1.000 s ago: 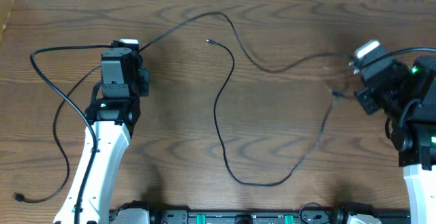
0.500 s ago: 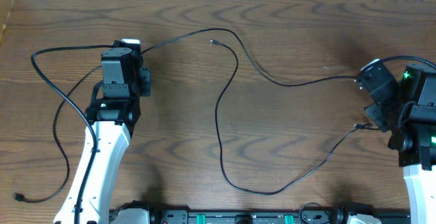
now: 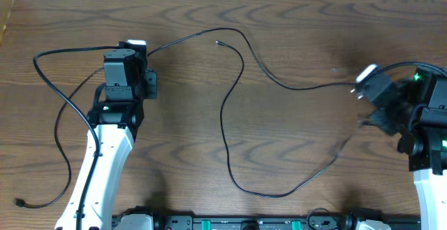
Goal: Untangle cables
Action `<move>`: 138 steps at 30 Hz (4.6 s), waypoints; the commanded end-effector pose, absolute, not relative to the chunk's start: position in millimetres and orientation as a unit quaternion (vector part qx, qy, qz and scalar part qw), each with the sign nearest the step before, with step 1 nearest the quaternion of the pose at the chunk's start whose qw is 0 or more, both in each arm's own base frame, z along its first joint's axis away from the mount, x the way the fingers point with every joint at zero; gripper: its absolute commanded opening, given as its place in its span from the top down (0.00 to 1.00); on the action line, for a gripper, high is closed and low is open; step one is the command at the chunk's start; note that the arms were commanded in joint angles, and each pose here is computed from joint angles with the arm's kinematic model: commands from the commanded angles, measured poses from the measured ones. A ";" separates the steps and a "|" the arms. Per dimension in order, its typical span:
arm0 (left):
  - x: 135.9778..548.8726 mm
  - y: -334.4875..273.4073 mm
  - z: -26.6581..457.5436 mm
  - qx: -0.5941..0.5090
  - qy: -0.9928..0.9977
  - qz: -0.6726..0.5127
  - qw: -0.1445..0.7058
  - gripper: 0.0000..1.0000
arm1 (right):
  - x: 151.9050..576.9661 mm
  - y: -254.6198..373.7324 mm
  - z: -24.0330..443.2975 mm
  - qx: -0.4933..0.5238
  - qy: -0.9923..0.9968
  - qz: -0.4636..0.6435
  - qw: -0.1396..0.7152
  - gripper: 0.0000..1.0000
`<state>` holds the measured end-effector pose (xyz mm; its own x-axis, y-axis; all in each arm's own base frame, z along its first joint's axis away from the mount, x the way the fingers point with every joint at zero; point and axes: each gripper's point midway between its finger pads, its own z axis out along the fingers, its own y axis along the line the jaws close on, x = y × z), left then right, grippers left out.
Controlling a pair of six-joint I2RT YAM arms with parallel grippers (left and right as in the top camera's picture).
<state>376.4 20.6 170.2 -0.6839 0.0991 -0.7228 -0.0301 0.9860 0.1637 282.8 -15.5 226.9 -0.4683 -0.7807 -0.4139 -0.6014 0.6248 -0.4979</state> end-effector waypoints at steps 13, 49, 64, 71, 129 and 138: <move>375.3 13.0 170.3 0.023 0.915 0.056 0.399 0.93 | 246.9 -47.3 192.2 -0.360 0.902 -0.159 0.178 0.99; 373.5 13.8 168.3 0.023 0.917 0.058 0.394 0.92 | 414.7 162.2 201.6 -0.292 0.812 0.233 0.448 0.99; 371.0 14.1 165.7 0.023 0.920 0.058 0.388 0.92 | 377.7 364.2 138.7 -0.402 0.729 0.331 0.444 0.99; 369.0 14.1 163.7 0.023 0.922 0.058 0.382 0.92 | 369.3 373.4 111.9 -0.401 0.755 0.299 0.424 0.01; 354.1 13.9 149.8 0.026 0.937 0.057 0.344 0.08 | 230.0 278.3 110.2 -0.292 0.913 0.268 0.097 0.01; 354.1 13.9 149.8 0.026 0.937 0.057 0.344 0.08 | 239.8 283.4 102.7 -0.175 0.952 0.226 0.111 0.01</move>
<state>355.9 12.2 149.1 -0.7627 0.0929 -0.6401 0.0169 0.9922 0.1239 238.8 281.6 106.8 -0.8620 -0.3882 -0.3260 -0.4987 0.7645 0.4085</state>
